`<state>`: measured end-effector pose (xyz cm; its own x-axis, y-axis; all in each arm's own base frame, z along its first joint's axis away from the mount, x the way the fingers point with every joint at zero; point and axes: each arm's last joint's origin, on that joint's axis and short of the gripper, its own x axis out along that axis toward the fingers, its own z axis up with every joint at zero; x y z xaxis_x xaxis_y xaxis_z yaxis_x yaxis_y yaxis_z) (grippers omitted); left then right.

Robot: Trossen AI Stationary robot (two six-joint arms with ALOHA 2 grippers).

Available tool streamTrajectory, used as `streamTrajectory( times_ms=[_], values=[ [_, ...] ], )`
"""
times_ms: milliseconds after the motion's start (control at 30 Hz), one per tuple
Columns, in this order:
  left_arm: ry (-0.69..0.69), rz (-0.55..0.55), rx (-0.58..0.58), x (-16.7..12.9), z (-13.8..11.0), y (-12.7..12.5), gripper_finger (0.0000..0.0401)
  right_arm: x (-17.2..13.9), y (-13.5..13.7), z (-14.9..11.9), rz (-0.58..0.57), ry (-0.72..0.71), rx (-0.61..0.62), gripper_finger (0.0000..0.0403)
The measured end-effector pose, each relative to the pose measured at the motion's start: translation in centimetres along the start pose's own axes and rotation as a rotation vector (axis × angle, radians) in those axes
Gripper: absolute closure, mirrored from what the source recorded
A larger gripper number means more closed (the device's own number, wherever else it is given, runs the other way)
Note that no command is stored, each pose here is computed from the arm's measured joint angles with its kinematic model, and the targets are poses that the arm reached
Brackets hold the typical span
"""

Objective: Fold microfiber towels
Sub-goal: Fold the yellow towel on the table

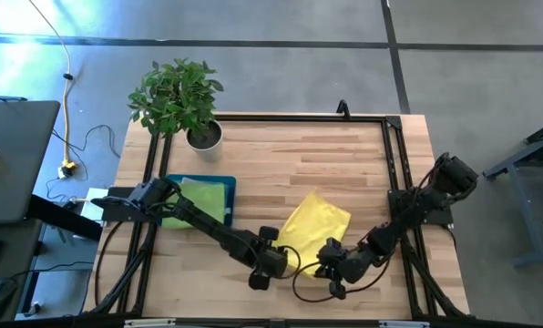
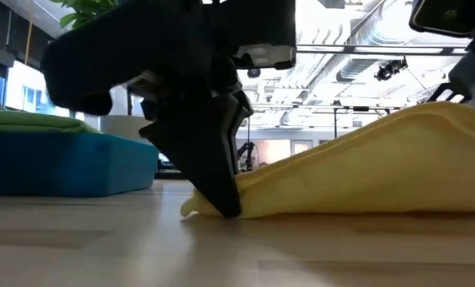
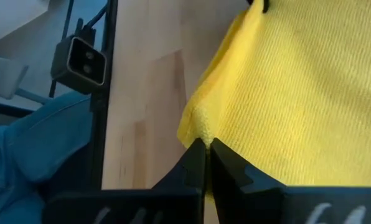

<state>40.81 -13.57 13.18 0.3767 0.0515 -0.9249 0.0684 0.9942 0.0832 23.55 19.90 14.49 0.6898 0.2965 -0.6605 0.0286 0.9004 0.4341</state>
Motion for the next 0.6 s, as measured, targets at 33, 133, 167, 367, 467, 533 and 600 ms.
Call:
streamTrajectory(
  times_ms=[33, 133, 167, 367, 467, 533, 600],
  values=[
    [-0.005, -0.008, -0.023, -0.2, 0.2, -0.3, 0.0394, 0.0, 0.1, -0.1, 0.005, 0.003, -0.002, 0.0403],
    [-0.035, -0.092, -0.096, -1.4, 1.4, -1.6, 0.0385, -0.2, 0.8, -0.7, 0.041, 0.024, 0.017, 0.0403],
    [-0.047, -0.14, -0.124, -1.9, 1.9, -2.1, 0.0384, -0.3, 1.1, -0.9, 0.061, 0.034, 0.028, 0.0403],
    [-0.105, -0.33, -0.109, -4.6, 3.8, -4.6, 0.0398, -0.7, 2.2, -1.9, 0.113, 0.056, 0.009, 0.0403],
    [-0.169, -0.253, -0.027, -5.2, 4.3, -4.8, 0.0395, -0.8, 2.2, -2.0, 0.107, 0.048, 0.005, 0.0403],
    [-0.195, -0.147, 0.007, -5.2, 4.4, -4.4, 0.0393, -0.7, 2.1, -1.9, 0.081, 0.022, -0.003, 0.0403],
    [-0.197, -0.038, 0.031, -5.0, 4.3, -3.8, 0.0392, -0.7, 1.8, -1.7, 0.037, -0.004, -0.023, 0.0403]
  ],
)
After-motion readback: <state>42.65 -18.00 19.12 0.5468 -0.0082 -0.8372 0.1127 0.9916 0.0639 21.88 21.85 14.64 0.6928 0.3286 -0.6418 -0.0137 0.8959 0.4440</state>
